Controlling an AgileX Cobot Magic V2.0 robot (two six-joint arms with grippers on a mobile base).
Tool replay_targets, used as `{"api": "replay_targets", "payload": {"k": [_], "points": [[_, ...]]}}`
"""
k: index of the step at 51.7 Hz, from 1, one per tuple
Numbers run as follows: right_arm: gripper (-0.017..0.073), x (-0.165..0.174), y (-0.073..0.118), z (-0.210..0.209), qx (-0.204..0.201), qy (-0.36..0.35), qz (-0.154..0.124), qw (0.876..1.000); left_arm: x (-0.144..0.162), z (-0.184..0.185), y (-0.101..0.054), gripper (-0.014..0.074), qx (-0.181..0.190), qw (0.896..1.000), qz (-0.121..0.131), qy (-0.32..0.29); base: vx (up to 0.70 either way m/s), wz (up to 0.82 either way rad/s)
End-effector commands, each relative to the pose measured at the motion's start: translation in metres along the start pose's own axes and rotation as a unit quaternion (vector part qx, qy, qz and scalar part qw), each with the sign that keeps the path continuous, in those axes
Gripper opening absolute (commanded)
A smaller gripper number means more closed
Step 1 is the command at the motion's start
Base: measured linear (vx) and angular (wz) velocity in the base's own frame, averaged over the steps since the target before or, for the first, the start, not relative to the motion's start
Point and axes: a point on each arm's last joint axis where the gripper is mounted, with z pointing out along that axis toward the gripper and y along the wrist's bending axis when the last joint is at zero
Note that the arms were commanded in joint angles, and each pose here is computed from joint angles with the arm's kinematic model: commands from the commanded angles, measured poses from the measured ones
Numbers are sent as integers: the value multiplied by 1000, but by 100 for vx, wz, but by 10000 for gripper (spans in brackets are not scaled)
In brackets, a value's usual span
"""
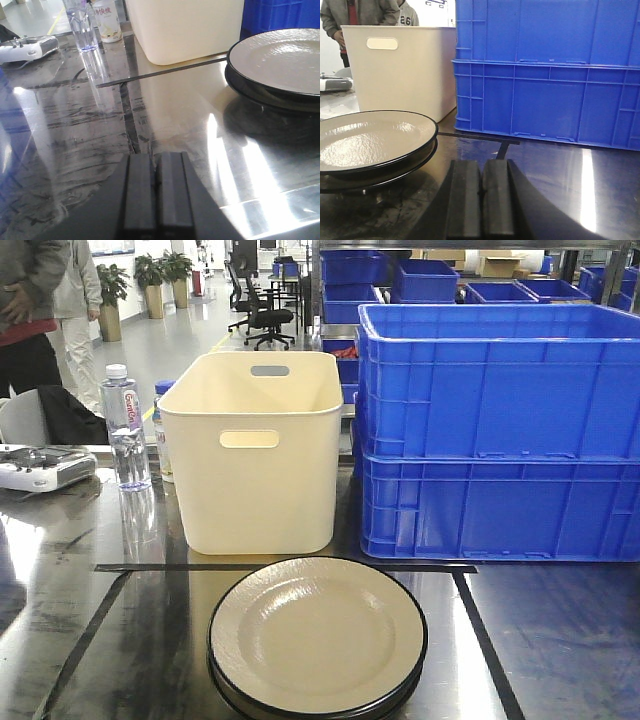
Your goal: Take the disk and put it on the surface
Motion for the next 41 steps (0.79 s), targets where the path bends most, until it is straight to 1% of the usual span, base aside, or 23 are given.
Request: {"api": "replay_targets", "payload": {"k": [1,7,10,12,15,16,19,23,28,31,34,35,37,41], "points": [[-9,-9,0,1,-1,-10,0,1000,-14,-3,3,-2,-13,999,-12,-44,0,0],[-9,-9,0,1,-1,-10,0,1000,-13,-2,3,-2,-15,999,-12,-44,0,0],[-9,-9,0,1,-1,-10,0,1000,-11,0,6,-2,-29,998,-3,-52,0,0],[-9,-9,0,1,-1,-10,0,1000,-6,2,7,-2,-38,997,-10,-59,0,0],[-9,-9,0,1,-1,-10,0,1000,1,4,9,-2,-50,996,-31,-74,0,0],[-9,-9,0,1,-1,-10,0,1000,5,5,10,-2,-54,995,-40,-77,0,0],[-9,-9,0,1,-1,-10,0,1000,21,7,11,-2,-67,993,-49,-88,0,0],[-9,-9,0,1,-1,-10,0,1000,43,8,12,-2,-82,990,-45,-102,0,0],[-9,-9,0,1,-1,-10,0,1000,68,7,13,-2,-99,986,-33,-128,0,0],[-9,-9,0,1,-1,-10,0,1000,85,8,13,-2,-105,983,-36,-144,0,0],[-9,-9,0,1,-1,-10,0,1000,97,8,12,-2,-104,981,-47,-157,0,0],[-9,-9,0,1,-1,-10,0,1000,98,8,11,-2,-100,984,-43,-144,0,0],[-9,-9,0,1,-1,-10,0,1000,98,9,11,-2,-100,987,-27,-126,0,0],[-9,-9,1,1,-3,-10,0,1000,99,9,10,-2,-100,987,-6,-123,0,0]]}}
